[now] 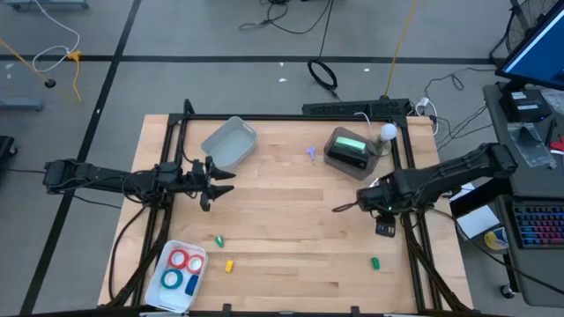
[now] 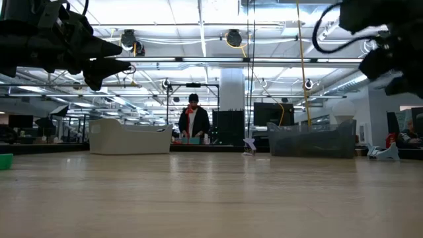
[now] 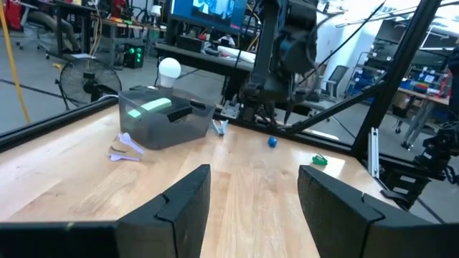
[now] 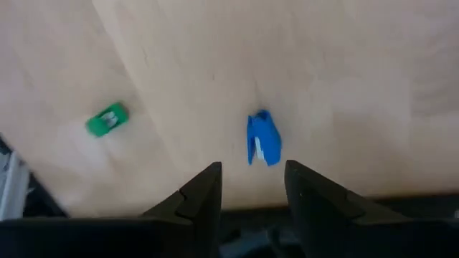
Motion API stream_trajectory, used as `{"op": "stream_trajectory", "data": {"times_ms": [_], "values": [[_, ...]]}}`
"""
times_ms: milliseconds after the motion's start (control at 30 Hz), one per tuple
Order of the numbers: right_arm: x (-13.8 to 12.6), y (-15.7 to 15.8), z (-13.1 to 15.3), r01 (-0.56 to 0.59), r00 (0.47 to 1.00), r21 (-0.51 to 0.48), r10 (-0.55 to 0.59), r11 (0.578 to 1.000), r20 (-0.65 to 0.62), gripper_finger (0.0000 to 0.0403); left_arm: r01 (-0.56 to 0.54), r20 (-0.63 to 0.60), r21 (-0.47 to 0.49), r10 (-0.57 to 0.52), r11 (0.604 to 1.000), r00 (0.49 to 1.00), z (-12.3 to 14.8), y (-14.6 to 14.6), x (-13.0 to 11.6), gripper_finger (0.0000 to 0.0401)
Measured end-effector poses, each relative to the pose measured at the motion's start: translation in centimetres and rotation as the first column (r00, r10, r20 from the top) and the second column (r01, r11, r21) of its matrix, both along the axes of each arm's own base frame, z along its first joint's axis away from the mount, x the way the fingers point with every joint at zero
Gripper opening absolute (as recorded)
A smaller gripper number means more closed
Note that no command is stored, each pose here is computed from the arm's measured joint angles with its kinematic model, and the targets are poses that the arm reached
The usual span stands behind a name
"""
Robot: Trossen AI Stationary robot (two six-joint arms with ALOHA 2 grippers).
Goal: Pick and place Stapler, Stapler remover, tape
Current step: Put the small blue stapler into the black bin
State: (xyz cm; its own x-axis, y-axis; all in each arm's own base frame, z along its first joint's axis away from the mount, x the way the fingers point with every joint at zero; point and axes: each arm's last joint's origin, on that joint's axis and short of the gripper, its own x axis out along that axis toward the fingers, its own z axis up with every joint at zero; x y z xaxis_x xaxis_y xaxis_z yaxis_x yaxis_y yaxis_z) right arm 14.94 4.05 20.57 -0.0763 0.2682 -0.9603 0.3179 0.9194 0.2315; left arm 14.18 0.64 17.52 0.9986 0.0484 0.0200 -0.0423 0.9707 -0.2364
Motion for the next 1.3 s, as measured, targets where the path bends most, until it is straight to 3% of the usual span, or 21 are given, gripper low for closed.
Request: {"op": "stream_trajectory", "data": {"times_ms": [233, 700, 1000, 1300], "values": [[-0.8, 0.4, -1.8, -0.002, 1.000, -0.085, 0.000, 0.996, -0.026, 0.0144, -0.006, -0.006, -0.002, 0.006, 1.000, 1.000, -0.1, 0.0, 0.0, 0.0209], [-0.8, 1.1, -1.9, -0.034, 0.999, -0.072, 0.034, 0.997, 0.001, 0.0149, -0.007, -0.015, -0.004, 0.007, 1.000, 1.000, -0.1, 0.0, 0.0, 0.0209], [-0.3, 1.3, -1.8, -0.039, 0.998, -0.057, 0.042, 0.998, 0.053, 0.0216, -0.006, -0.021, -0.005, 0.006, 1.000, 1.000, -0.2, 0.0, 0.0, 0.0209], [-1.2, 1.2, -3.9, 0.002, 1.000, 0.003, -0.002, 1.000, -0.005, 0.0262, -0.006, -0.021, 0.001, 0.007, 1.000, 1.000, -0.2, 0.0, 0.0, 0.0209]]}}
